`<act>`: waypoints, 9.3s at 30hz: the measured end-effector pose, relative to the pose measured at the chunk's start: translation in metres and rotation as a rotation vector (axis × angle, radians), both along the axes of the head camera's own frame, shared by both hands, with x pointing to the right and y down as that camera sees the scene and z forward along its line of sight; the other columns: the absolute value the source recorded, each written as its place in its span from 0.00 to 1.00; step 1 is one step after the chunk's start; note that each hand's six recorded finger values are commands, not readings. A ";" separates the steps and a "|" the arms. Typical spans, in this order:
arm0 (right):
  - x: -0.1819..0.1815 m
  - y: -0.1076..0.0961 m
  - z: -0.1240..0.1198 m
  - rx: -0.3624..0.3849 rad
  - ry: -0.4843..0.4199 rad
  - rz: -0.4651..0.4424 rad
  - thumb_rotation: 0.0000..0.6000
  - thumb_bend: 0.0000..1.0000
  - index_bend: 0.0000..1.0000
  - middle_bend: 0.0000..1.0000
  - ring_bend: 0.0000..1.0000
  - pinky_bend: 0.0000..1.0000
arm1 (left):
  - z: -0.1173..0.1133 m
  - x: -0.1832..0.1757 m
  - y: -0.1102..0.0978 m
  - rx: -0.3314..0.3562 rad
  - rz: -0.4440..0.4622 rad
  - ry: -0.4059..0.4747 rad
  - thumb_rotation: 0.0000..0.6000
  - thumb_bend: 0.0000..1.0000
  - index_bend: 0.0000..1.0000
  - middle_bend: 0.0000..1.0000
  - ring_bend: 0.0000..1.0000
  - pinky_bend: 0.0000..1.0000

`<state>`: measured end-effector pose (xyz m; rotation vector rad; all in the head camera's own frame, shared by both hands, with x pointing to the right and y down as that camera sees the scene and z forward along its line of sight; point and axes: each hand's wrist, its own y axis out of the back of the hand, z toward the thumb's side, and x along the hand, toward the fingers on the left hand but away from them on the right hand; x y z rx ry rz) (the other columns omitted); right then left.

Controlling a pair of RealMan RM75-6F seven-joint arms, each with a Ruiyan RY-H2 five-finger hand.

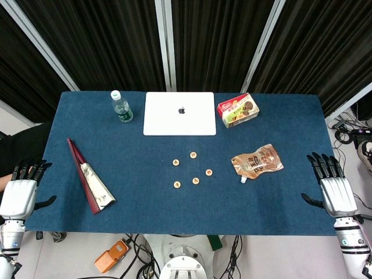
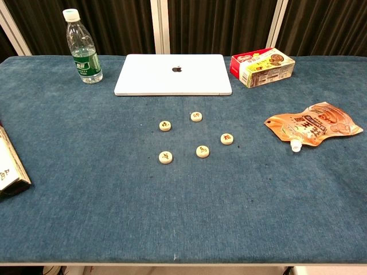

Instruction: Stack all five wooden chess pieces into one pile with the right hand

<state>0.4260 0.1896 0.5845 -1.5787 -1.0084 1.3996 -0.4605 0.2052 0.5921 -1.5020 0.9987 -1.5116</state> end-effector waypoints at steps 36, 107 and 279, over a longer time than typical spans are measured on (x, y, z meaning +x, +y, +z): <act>-0.306 -0.044 0.119 -0.204 -0.145 -0.720 1.00 0.41 0.39 0.10 0.06 0.14 | -0.005 -0.010 0.004 0.021 -0.013 0.000 1.00 0.00 0.18 0.14 0.09 0.03; -0.376 -0.111 0.179 -0.201 -0.062 -0.608 1.00 0.56 0.55 0.18 0.14 0.20 | 0.006 -0.033 0.017 -0.011 -0.075 -0.009 1.00 0.00 0.18 0.14 0.09 0.03; -0.344 -0.124 0.135 -0.209 -0.108 -0.578 1.00 0.47 0.56 0.23 0.21 0.25 | 0.012 -0.036 0.017 -0.009 -0.090 -0.002 1.00 0.00 0.18 0.14 0.09 0.02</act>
